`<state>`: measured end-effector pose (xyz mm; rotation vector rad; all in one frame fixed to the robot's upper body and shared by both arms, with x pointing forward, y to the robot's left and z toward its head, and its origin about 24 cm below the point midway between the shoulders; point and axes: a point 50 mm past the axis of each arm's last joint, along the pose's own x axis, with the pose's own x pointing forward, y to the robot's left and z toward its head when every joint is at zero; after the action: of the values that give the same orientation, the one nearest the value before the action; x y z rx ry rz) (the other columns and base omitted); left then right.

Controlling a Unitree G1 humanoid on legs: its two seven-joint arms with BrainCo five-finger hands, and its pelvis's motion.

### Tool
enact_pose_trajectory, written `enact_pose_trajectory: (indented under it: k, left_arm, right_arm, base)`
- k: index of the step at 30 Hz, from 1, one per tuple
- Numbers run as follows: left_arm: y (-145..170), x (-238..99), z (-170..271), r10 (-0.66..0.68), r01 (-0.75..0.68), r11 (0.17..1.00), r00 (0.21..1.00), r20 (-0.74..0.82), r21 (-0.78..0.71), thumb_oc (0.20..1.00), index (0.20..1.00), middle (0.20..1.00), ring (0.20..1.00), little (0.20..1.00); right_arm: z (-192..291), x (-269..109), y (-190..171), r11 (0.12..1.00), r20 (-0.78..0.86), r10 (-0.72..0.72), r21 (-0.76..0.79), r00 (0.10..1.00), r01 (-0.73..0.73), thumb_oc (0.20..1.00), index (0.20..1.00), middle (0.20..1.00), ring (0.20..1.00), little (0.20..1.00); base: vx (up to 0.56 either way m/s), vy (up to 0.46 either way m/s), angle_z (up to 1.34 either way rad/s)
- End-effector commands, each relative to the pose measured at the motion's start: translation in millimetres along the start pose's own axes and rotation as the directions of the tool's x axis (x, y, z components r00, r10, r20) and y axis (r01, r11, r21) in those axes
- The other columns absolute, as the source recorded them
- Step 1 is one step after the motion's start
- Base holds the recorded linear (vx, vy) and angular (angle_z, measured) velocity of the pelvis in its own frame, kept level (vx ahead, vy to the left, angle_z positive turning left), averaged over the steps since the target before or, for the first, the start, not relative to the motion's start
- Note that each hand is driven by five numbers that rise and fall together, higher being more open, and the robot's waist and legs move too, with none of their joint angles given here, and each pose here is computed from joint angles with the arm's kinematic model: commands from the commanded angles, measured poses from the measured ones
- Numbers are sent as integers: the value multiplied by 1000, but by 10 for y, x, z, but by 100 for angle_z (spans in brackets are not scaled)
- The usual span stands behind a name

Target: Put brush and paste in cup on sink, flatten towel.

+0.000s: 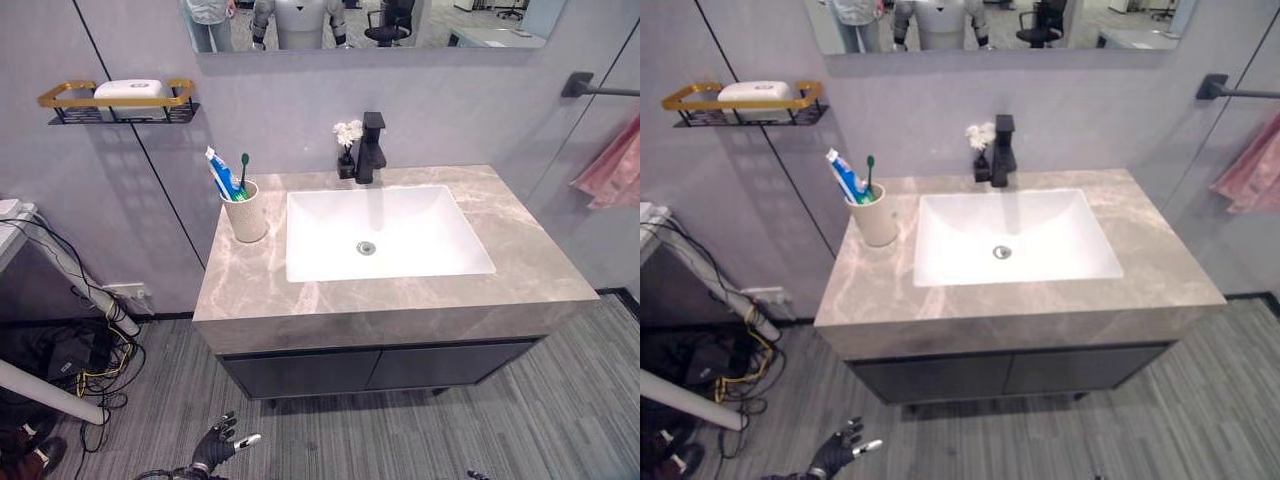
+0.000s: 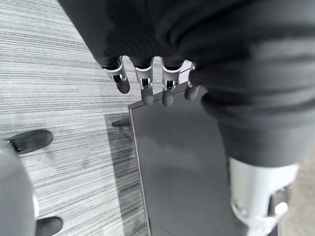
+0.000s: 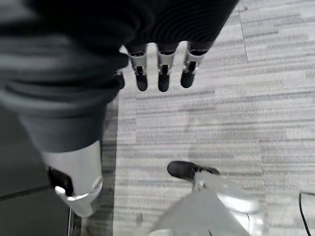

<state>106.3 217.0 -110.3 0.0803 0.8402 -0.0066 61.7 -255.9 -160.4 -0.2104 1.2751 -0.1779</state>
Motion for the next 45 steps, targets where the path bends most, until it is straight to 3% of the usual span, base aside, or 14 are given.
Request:
enact_pose_trajectory:
  k: [1,7,28,32,38,45]
  left_arm:
    - [160,-15,218,68,-65,997,992,104,-31,1000,1000,1000,1000,1000]
    - [196,-27,272,76,-73,997,989,129,-25,1000,1000,1000,1000,1000]
    - [302,-17,345,120,-124,992,982,143,16,1000,1000,1000,1000,1000]
    - [301,7,341,125,-131,991,983,136,36,1000,1000,1000,1000,1000]
    - [290,50,418,121,-131,990,980,156,57,1000,1000,1000,1000,1000]
    - [263,88,442,123,-132,990,979,162,47,1000,1000,1000,1000,1000]
  right_arm:
    - [295,30,95,959,93,17,280,996,-43,1000,1000,1000,1000,1000]
    - [463,21,219,954,162,58,280,985,-102,1000,1000,1000,1000,1000]
    - [707,18,306,976,211,41,201,977,-84,1000,1000,1000,1000,1000]
    - [620,13,368,987,196,60,138,979,-88,1000,1000,1000,1000,1000]
    - [560,27,320,979,164,34,195,986,-66,1000,1000,1000,1000,1000]
    - [471,42,276,987,108,20,159,994,-37,1000,1000,1000,1000,1000]
  base:
    - [-13,163,6]
    - [-22,121,-1]
    - [-24,96,5]
    - [21,33,48]
    - [42,-33,26]
    - [133,-54,33]
